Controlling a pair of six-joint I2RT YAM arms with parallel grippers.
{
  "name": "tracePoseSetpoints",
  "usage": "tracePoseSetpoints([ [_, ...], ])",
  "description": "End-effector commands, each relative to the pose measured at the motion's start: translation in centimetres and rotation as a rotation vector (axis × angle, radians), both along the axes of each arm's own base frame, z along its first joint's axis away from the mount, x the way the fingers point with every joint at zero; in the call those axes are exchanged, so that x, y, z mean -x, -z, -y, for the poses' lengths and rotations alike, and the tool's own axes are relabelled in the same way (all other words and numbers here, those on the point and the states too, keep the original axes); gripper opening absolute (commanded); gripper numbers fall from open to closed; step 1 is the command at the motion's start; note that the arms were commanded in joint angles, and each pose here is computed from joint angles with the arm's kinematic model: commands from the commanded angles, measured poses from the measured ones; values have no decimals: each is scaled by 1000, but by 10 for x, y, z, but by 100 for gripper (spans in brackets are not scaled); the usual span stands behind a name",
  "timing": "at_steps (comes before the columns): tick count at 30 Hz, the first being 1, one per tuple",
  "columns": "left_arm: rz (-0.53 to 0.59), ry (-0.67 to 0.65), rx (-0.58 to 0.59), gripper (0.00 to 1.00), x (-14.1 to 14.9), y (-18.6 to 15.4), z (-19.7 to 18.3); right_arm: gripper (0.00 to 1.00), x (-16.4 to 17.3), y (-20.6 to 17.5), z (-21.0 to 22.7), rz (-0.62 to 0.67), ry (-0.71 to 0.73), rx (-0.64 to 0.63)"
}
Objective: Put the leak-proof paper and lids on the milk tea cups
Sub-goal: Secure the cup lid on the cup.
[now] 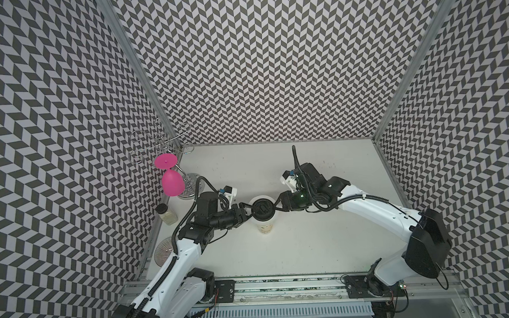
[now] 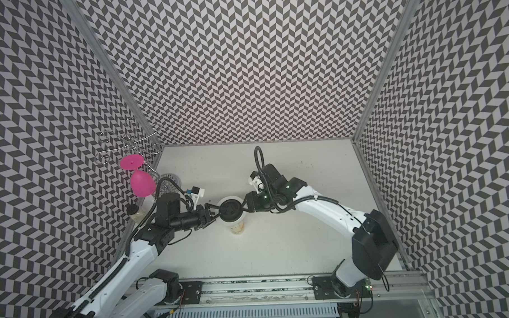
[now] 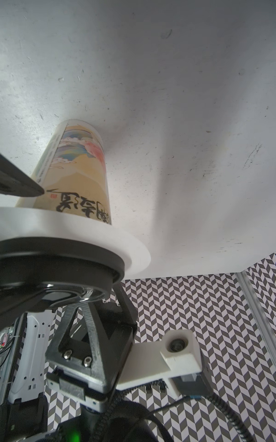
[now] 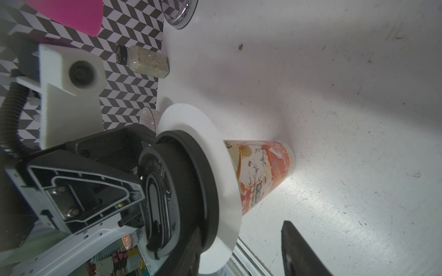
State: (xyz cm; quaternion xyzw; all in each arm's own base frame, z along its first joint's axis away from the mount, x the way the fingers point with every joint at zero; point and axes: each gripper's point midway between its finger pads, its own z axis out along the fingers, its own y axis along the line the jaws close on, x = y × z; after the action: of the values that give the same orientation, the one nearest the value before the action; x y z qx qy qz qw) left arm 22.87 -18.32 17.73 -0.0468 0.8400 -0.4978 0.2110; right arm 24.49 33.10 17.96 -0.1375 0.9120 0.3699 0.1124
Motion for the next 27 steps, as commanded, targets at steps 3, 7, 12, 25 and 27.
tracePoseSetpoints([
  [3, -100, -14, -59, 59, 11, 33, -6, 47, 2, 29, 10, -29, 14, 63],
  [7, -106, -15, -62, 58, 12, 36, -6, 46, 6, 39, 13, -43, 14, 81],
  [12, -113, -18, -65, 57, 13, 39, -7, 45, 8, 48, 17, -53, 10, 98],
  [25, -141, -25, -69, 55, 19, 53, -9, 44, 10, 65, 21, -68, 9, 135],
  [27, -143, -27, -70, 55, 19, 54, -9, 43, 11, 67, 22, -72, 8, 140],
])
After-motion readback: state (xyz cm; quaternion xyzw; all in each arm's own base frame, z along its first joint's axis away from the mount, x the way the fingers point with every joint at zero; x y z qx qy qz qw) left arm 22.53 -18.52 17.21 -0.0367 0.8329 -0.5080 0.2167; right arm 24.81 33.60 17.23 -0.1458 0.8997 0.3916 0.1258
